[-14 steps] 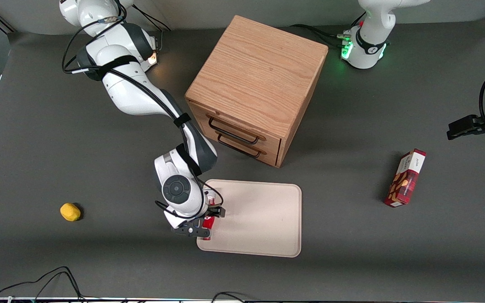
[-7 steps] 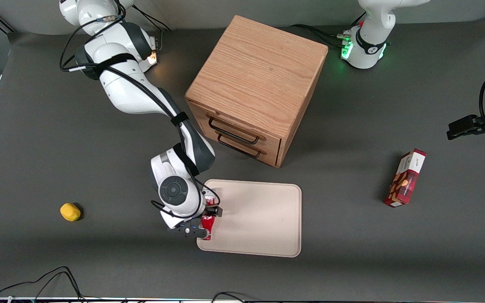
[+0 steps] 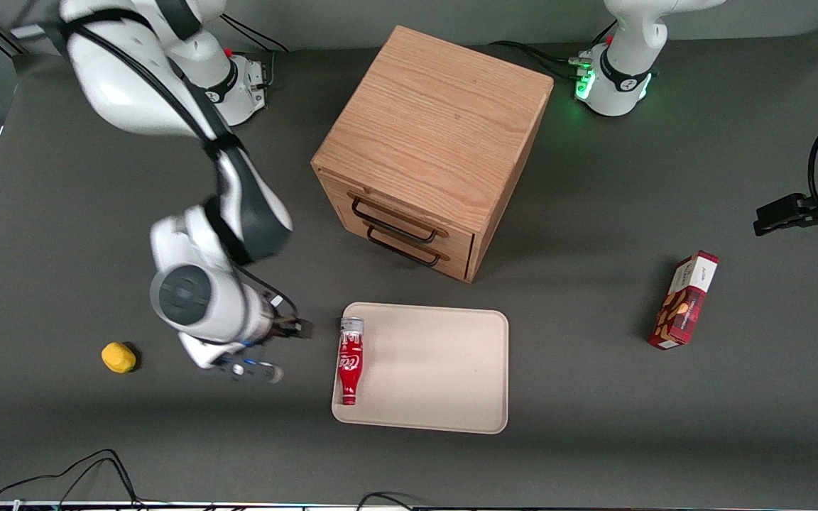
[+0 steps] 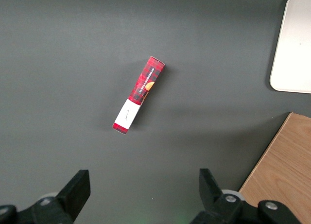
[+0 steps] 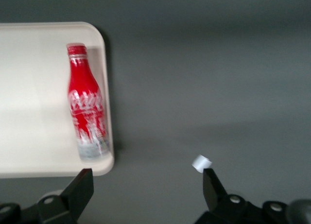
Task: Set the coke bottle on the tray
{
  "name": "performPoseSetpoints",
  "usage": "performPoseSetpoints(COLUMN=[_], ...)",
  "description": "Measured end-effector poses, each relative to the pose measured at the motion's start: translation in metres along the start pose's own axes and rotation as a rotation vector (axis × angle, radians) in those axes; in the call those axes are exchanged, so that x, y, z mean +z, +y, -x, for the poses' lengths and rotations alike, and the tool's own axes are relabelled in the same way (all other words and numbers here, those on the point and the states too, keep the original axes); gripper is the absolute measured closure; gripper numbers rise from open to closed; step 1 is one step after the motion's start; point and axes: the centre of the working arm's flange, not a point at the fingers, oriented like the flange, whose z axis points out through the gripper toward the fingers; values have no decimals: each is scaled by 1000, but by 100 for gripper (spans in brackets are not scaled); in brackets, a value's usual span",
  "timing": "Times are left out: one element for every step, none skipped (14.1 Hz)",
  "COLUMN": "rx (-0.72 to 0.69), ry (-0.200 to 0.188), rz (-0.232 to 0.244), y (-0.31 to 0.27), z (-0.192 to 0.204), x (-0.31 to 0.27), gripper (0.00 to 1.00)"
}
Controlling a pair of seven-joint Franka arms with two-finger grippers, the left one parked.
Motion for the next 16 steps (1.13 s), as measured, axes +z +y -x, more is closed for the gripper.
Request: performPoseSetpoints(rx=[-25, -53, -80, -100, -121, -145, -156, -156, -154, -149, -139, -128, -115, -102, -87, -71], ry=[-10, -25, -47, -68, -82, -84, -76, -63, -52, -42, -34, -31, -31, -37, -43, -43], rz=[-10, -10, -1, 10, 21, 29, 34, 38, 40, 41, 41, 40, 38, 38, 37, 35], y=[30, 62, 92, 118, 138, 151, 157, 159, 160, 162, 166, 171, 178, 186, 194, 203], z=[16, 34, 54, 72, 89, 103, 114, 122, 128, 131, 132, 132, 132, 132, 132, 131], x=[-24, -45, -64, -82, -99, -116, -131, -143, -152, -159, -165, -170, -176, -180, -185, -189], gripper=[0, 0, 0, 0, 0, 0, 0, 0, 0, 0, 0, 0, 0, 0, 0, 0])
